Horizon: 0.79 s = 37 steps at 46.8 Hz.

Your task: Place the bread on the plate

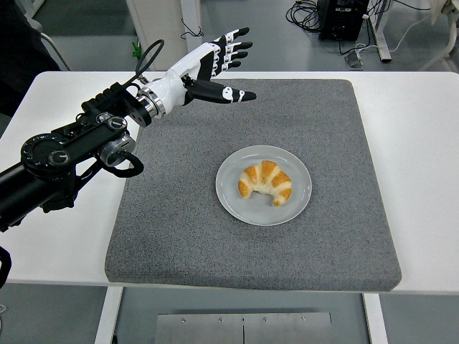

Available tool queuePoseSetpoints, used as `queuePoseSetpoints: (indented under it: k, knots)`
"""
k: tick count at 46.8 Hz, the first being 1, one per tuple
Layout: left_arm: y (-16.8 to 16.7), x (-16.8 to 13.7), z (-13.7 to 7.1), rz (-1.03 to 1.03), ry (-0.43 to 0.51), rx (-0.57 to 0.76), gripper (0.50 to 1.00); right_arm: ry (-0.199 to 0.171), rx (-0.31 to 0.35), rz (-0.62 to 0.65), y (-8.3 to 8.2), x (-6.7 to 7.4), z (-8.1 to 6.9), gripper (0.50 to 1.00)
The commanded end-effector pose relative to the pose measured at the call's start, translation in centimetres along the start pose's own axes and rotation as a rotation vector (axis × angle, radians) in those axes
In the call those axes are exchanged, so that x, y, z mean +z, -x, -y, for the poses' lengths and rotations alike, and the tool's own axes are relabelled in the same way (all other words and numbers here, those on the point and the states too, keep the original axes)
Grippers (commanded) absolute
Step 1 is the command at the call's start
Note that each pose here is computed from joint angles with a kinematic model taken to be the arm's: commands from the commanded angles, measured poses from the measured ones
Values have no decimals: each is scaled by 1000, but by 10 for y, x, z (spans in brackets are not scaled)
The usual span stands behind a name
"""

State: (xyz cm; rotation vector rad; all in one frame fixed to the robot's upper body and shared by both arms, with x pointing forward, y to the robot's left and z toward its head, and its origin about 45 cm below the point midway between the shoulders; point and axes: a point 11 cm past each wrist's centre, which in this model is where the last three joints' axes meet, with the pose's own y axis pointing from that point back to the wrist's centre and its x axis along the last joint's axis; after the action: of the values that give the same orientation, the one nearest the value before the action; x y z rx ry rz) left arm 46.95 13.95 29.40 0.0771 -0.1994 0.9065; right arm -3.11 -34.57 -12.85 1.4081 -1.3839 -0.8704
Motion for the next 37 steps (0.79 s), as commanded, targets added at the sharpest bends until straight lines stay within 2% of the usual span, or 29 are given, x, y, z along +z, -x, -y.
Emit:
queuePoseSetpoints:
  k: [1,7,17,24,29,37]
  knots:
    - [-12,-3,0,-45,-5,47,975,0,-2,-1,0,0,0,1000]
    - [-37,-2,-1,-146,10,149,975,-1,-1,0,0,0,0,1000]
    - [-57,-24,5,-319,-12,310,975,1,-1,0,0,0,0,1000]
    - [-58,-27,5,-367,28,345,977,1,-1,0,0,0,0,1000]
    - [-73,-34,-2,-431,61,427,977,-1,0,0,0,0,0,1000]
    - [-69,-49,-1,-517,53,478,977,-1,-1,0,0,0,0,1000]
